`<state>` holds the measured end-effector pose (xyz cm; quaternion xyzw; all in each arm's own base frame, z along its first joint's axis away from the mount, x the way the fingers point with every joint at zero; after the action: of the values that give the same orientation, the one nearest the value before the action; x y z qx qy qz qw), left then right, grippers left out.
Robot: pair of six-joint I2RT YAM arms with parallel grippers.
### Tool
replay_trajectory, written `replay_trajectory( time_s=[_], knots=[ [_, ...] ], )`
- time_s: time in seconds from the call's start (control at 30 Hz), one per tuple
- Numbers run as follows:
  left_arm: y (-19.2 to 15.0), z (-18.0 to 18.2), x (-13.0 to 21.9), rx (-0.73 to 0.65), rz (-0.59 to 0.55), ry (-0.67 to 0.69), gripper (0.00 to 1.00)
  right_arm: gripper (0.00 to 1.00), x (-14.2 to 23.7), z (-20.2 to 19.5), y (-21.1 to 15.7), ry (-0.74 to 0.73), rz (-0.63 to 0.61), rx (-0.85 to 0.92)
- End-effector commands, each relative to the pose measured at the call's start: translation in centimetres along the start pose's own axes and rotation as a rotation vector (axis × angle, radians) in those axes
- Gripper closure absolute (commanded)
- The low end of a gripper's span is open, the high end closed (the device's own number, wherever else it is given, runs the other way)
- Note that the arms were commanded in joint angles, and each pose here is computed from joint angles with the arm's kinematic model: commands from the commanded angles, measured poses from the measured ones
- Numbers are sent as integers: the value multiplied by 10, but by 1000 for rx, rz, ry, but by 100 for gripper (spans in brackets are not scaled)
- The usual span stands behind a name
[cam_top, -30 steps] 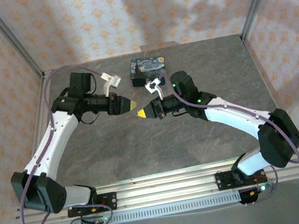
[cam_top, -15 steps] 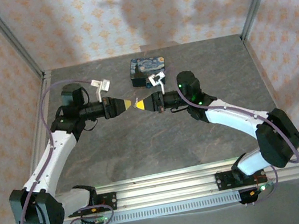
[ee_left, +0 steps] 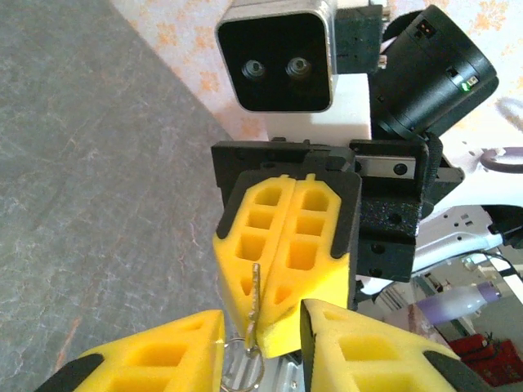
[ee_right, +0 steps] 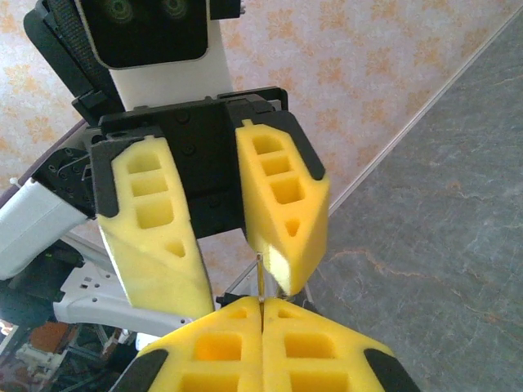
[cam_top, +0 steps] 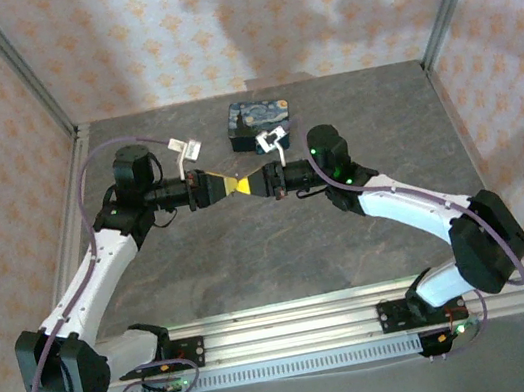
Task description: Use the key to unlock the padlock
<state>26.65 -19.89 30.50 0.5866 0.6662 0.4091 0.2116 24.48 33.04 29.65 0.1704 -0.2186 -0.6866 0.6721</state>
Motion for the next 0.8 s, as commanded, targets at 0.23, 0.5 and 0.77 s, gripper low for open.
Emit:
replay_trajectory(
  time_s=[0.23,0.5,0.77],
  knots=[
    [-5,-7,0,-25,20,-37,81,100,1,22,11,43,-23,69],
    [-9,-5,1,-15,23,-29,82,100,3,21,13,36,-42,68],
    [-10,-5,1,-12,26,-28,100,100,4,23,17,45,-60,57]
  ],
)
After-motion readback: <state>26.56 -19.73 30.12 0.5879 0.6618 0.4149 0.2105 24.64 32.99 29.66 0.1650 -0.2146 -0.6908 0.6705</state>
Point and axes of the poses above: each hand's point on the last joint's axis, 136 mm out from that joint toward the fingers, its own x axis back along the fingers, its own z axis along the line the jaws close on, y = z × x, the point moved 2 cm from there along x, back along the fingers, and after that the axes turned 9 degrees about -x, right-handed, at the moved point
